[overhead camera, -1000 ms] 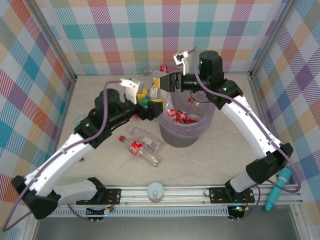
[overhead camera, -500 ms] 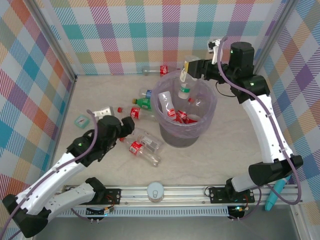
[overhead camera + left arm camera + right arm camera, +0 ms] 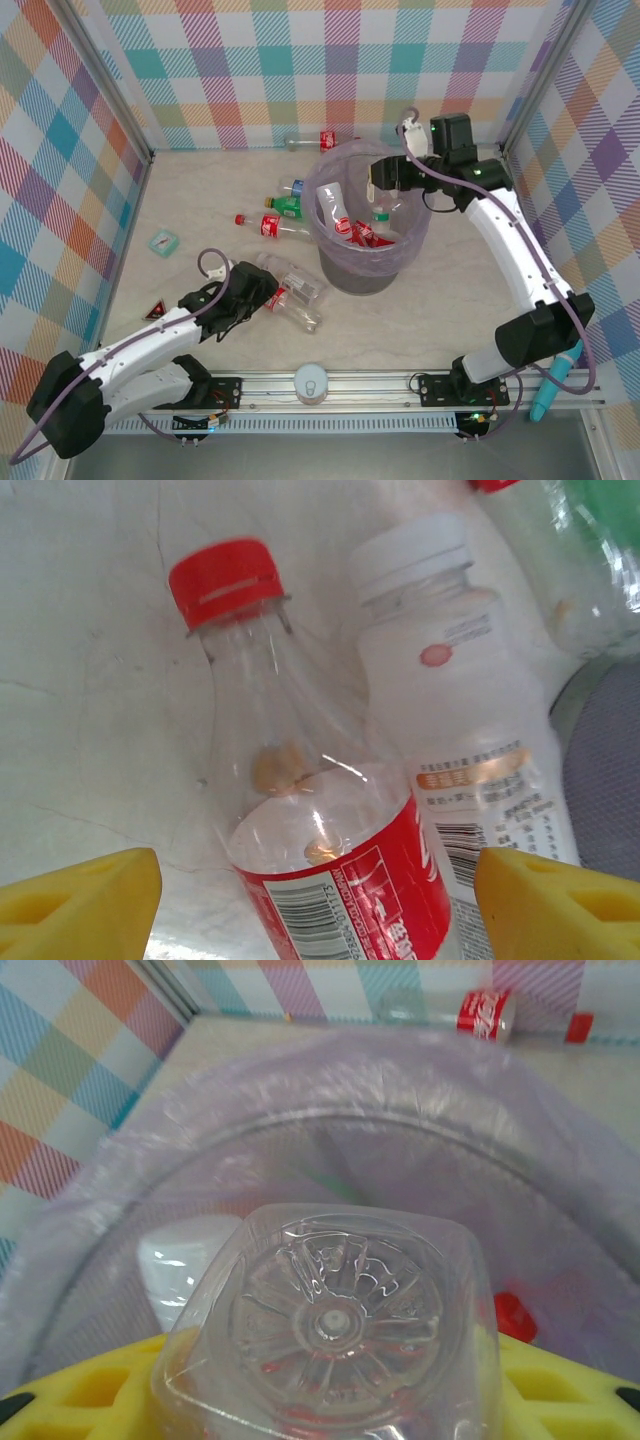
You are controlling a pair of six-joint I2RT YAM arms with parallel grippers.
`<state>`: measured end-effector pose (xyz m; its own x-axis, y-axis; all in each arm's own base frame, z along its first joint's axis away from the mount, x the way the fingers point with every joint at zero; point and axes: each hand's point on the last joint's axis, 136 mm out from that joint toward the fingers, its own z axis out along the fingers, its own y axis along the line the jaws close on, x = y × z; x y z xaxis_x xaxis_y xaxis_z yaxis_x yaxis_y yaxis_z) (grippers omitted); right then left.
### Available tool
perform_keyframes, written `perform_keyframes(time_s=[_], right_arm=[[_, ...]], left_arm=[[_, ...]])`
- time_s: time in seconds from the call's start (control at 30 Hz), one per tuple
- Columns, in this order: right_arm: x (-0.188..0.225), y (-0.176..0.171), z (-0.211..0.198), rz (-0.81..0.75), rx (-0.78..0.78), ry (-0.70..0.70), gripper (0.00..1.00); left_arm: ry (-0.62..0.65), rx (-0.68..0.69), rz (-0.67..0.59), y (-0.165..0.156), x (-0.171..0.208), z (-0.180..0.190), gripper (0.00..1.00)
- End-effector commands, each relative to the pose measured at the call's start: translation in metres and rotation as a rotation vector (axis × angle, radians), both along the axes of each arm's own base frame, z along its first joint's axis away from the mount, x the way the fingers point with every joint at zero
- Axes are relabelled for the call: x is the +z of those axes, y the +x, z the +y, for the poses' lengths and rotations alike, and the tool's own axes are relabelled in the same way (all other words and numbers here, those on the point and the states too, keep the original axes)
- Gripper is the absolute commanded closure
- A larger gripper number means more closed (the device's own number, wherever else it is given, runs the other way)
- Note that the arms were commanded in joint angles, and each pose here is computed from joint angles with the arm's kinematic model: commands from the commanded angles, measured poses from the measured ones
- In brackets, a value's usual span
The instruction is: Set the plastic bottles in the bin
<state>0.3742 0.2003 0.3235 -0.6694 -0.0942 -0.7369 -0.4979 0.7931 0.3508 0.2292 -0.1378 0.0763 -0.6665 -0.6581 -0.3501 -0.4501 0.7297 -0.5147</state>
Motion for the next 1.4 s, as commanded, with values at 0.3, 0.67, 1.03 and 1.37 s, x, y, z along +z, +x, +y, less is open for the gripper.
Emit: perform_keyframes(time_s=[0.3, 0.67, 1.03, 1.37], right_arm=[[-0.040, -0.010, 0.026, 0.089, 0.086, -0.075, 0.40], [0.017, -0.028, 0.015, -0.030, 0.072, -0.046, 0.21], [0.052, -0.070, 0.000, -0.121, 0.038, 0.078, 0.22], [0.050, -0.090, -0.008, -0.123, 0.014, 0.116, 0.22]], left_arm=[[-0.150, 0.016, 0.019, 0.013, -0.027, -0.031, 0.20], [-0.125, 0.032, 0.018, 0.013, -0.033, -0.026, 0.22], [-0.116, 0.032, 0.026, 0.018, -0.039, -0.030, 0.30], [0.030, 0.057, -0.118, 0.025, 0.028, 0.003, 0.52]])
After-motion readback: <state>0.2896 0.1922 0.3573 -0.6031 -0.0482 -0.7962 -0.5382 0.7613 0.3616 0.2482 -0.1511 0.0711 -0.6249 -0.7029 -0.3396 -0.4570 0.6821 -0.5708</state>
